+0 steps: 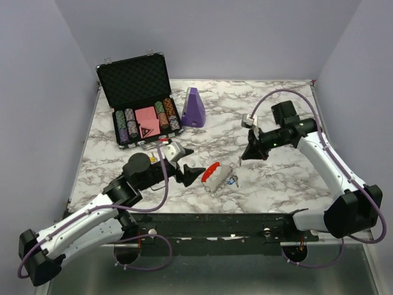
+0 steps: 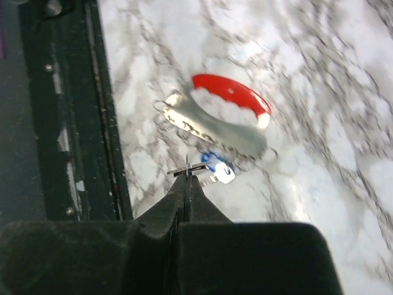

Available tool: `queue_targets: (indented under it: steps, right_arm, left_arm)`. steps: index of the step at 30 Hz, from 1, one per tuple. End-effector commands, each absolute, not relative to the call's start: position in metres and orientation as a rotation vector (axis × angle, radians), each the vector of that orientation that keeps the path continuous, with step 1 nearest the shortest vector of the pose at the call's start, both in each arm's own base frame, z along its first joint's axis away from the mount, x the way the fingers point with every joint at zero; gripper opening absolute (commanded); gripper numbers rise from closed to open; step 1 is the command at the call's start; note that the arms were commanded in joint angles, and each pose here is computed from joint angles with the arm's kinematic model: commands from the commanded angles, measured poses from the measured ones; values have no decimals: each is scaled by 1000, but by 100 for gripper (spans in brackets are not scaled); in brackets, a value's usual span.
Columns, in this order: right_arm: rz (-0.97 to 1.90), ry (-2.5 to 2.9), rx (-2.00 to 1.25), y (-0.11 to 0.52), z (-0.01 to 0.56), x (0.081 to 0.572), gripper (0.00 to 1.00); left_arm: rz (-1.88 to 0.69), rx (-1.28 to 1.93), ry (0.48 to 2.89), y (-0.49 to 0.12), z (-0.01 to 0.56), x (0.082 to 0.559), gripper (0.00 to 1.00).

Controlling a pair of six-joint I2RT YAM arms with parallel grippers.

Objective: Put the keys on the keyring

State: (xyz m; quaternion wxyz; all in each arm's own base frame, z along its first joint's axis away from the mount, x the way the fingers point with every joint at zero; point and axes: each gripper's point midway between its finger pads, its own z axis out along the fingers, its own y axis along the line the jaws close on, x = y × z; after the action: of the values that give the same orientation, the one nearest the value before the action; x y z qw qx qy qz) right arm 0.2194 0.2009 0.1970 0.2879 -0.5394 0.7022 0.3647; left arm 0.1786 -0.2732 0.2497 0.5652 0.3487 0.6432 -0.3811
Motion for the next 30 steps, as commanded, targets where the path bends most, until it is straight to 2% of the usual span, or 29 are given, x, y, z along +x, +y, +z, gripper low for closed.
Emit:
queue_targets:
  steps: [1,6,14,24,30]
  right_arm:
    - [871,2017,-1345,148,169,233,1]
    - [701,2181,-1228,77,144,240,1]
    - [405,2499,-1162,-9,94,230,1]
    - [469,2690,-1052,-24,51,261,1]
    - [478,2677,-1036,-15,46,287,1]
  left_arm:
    - [-712,780,1488,-231,258,182,89]
    - [-601,794,1469,-201,260,175,93]
    - [-623,822,1467,-199,250,166,94]
    - [-618,830,1441,-196,257,163,94]
    - [-623,838,1432,-196,258,161,94]
